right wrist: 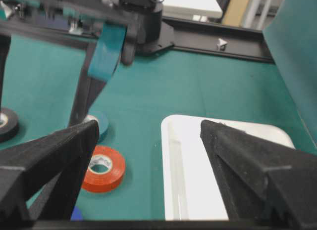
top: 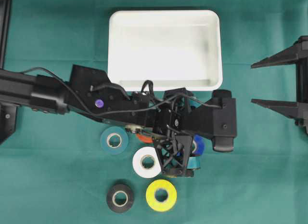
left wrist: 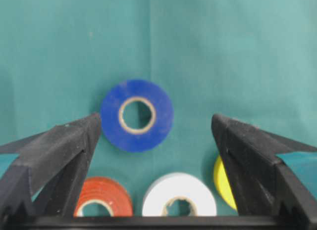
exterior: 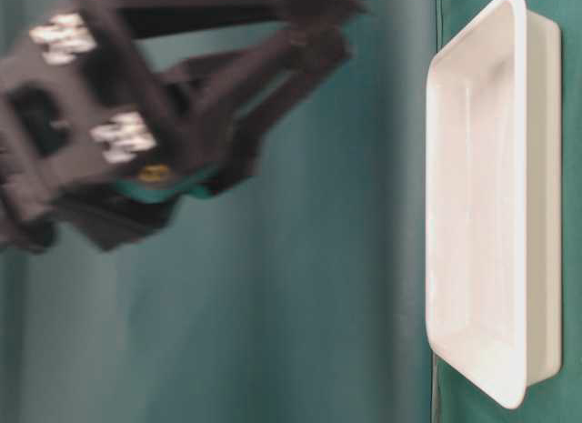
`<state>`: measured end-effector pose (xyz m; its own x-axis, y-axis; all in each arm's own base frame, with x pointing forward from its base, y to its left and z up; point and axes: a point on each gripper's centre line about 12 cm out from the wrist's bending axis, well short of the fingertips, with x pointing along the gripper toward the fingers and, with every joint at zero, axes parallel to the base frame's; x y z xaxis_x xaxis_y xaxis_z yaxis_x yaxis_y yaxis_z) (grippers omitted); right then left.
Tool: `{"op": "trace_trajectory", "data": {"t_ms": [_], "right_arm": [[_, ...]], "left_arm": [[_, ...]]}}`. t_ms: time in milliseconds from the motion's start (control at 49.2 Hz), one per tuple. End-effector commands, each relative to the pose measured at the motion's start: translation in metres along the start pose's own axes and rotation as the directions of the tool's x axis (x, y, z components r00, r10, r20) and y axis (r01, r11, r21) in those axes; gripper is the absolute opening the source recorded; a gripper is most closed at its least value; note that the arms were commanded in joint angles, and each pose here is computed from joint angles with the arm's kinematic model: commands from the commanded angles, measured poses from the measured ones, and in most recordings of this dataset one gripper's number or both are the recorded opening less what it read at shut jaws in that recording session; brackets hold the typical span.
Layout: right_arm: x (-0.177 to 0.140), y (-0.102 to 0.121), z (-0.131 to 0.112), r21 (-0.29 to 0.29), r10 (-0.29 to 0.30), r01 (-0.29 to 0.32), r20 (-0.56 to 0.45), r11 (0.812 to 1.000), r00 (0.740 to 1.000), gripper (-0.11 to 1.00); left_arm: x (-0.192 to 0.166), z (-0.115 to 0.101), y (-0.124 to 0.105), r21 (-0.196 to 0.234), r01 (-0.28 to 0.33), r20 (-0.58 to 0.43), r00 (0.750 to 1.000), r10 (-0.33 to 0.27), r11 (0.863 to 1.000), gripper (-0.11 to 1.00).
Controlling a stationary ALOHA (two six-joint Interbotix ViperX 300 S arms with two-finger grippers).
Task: Pick up the tape from a random location and place it into the white case.
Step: 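Lower the left gripper into the blue roll's core and close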
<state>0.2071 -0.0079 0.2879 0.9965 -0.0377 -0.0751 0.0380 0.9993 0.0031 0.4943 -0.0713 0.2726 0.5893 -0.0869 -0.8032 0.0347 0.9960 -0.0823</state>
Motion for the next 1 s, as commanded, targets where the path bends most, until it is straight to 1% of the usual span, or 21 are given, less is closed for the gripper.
{"op": "trace_trajectory", "data": {"t_ms": [0,183,285,427,732,976], "right_arm": [[0.002,0.0,0.009,0.0,-0.001,0.001,0.02,1.0,1.0,0.93],[0.004,0.0,0.007,0.0,-0.001,0.001,0.009,1.0,1.0,0.93],[0.005,0.0,0.005,0.0,-0.001,0.001,0.003,1.0,1.0,0.93],[0.007,0.0,0.004,0.0,-0.001,0.001,-0.003,1.0,1.0,0.93],[0.007,0.0,0.002,0.0,-0.001,0.001,-0.012,1.0,1.0,0.93],[0.007,0.0,0.002,0.002,-0.002,0.002,-0.012,1.0,1.0,0.93]], "left_arm": [[-0.001,0.0,-0.006,0.005,0.011,0.031,0.999,-0.011,1.0,0.99],[0.018,-0.016,-0.012,-0.015,0.021,0.028,0.999,-0.021,1.0,0.99],[0.026,-0.022,-0.015,-0.014,0.026,0.032,0.999,-0.025,1.0,0.99],[0.043,-0.033,-0.015,-0.01,0.023,0.009,1.0,-0.023,1.0,0.99],[0.063,-0.038,-0.014,-0.001,0.021,0.003,1.0,-0.021,1.0,0.99],[0.09,-0.051,-0.012,-0.001,0.015,-0.03,0.999,-0.015,1.0,0.99]]}}
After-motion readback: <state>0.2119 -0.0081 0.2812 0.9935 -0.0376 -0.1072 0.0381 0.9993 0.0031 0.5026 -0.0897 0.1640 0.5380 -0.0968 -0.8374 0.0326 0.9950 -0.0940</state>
